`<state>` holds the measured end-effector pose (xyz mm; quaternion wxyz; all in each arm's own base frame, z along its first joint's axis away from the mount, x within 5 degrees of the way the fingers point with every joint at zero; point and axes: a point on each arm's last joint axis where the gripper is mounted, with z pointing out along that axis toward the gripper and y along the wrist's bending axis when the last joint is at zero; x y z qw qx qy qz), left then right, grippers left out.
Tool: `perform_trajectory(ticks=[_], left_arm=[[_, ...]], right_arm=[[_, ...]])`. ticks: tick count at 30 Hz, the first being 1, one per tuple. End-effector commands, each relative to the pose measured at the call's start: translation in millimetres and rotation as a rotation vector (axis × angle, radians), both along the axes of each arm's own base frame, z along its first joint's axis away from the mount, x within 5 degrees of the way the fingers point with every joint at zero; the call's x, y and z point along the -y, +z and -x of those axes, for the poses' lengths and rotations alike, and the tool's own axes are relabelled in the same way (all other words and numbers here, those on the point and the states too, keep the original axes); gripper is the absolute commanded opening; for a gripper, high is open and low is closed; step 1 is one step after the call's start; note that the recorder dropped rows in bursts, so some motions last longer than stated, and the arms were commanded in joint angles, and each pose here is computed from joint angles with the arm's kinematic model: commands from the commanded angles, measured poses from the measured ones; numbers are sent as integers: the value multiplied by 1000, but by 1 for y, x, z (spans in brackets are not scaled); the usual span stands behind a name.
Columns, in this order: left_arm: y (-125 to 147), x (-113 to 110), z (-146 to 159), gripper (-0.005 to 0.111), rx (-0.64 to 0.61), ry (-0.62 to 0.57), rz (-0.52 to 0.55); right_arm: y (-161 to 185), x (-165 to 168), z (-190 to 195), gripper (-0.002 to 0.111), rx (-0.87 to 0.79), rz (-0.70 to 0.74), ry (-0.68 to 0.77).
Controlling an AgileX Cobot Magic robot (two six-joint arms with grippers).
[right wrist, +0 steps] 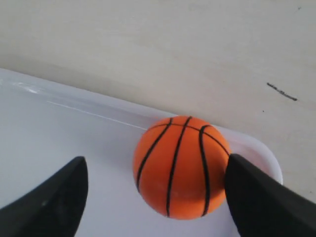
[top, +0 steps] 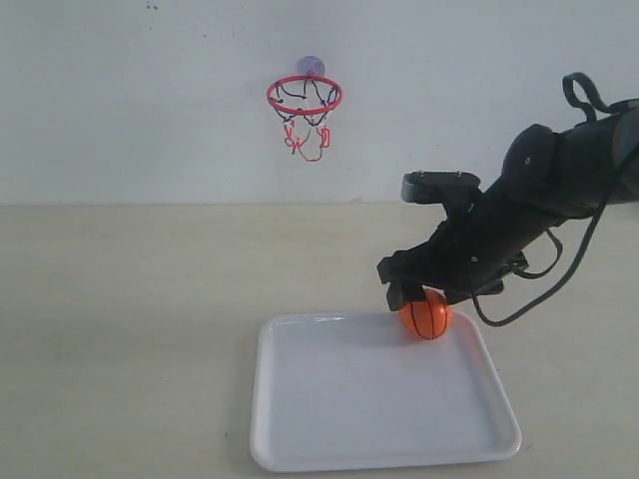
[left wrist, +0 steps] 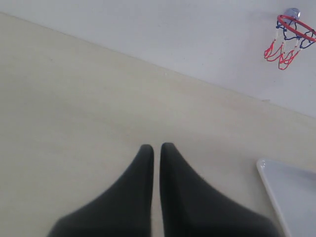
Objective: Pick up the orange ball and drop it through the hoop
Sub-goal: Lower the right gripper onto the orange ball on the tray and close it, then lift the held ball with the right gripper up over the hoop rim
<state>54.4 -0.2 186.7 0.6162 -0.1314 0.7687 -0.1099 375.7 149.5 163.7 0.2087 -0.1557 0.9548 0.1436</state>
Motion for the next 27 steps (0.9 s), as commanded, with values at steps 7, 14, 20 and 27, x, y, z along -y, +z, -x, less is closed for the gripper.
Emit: perform_trajectory(ticks=[7,14,20,27], left_arm=[[-1,0,0,4,-1,-8,-3],[-1,0,0,4,-1,-8,-3],[-1,0,0,4,-1,-8,-3],[-1,0,0,4,-1,-8,-3]], right_arm=[[-20,0,-5,68,-23,30,-6],[-11,-1,-7,0,1,18,-13],[41,-11,-23,0,32,-34,46],[110,-21,-50,0,250,-119,90]])
